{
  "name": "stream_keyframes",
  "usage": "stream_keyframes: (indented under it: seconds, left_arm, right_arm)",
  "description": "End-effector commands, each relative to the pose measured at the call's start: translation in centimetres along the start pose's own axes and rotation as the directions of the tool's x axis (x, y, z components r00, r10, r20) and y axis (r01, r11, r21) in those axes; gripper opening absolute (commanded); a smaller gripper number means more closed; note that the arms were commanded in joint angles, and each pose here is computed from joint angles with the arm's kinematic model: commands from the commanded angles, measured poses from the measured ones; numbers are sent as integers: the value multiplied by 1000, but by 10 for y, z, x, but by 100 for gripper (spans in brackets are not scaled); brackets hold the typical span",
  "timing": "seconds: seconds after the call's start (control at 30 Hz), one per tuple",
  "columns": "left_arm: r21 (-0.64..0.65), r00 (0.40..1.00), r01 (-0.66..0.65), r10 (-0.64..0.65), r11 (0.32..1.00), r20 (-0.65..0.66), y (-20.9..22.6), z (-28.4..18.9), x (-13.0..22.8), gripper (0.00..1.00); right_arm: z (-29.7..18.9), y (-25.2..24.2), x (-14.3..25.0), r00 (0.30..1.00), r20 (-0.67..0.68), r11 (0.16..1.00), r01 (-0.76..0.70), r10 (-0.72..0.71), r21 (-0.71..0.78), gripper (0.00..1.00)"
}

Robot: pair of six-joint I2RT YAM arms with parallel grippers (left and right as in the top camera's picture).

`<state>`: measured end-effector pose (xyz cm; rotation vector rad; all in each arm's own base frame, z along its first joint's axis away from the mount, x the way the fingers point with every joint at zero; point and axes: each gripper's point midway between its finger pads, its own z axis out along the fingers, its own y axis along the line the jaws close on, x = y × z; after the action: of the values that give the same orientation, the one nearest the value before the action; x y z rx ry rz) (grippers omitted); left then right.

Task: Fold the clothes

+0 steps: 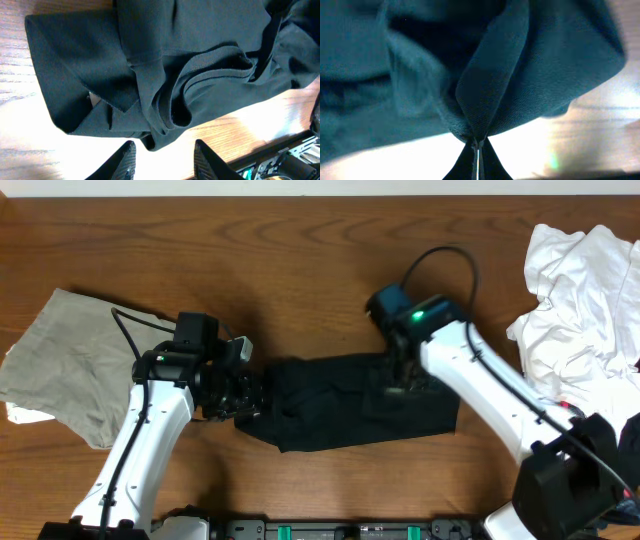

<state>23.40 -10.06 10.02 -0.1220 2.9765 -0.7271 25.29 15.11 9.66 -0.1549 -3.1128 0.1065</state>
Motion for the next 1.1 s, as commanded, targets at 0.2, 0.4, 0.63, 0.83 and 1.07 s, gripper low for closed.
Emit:
stream_keyframes:
  seconds: [0.2, 0.4, 0.63, 0.83, 1.07]
  left_arm:
    - [-13, 1000, -17, 17, 1000, 4, 3, -1, 0, 39]
    - [-13, 1000, -17, 17, 1000, 4, 3, -1, 0, 39]
    - [-13, 1000, -17, 17, 1000, 4, 3, -1, 0, 39]
    - [-13, 1000, -17, 17, 1000, 4, 3, -1, 0, 39]
    - [-13, 1000, -17, 17, 1000, 4, 3, -1, 0, 39]
  right_arm:
    - [21, 5, 55, 983, -103, 983, 162, -153, 89, 1]
    - [37, -12, 60, 981, -110, 971, 179, -163, 159, 41]
    - [39, -21, 13, 994, 51, 980, 88, -99, 179, 44]
    - [42, -10, -21, 994, 108, 1000, 19, -21, 21, 41]
    - [42, 7, -35, 988, 152, 998, 33, -24, -55, 40]
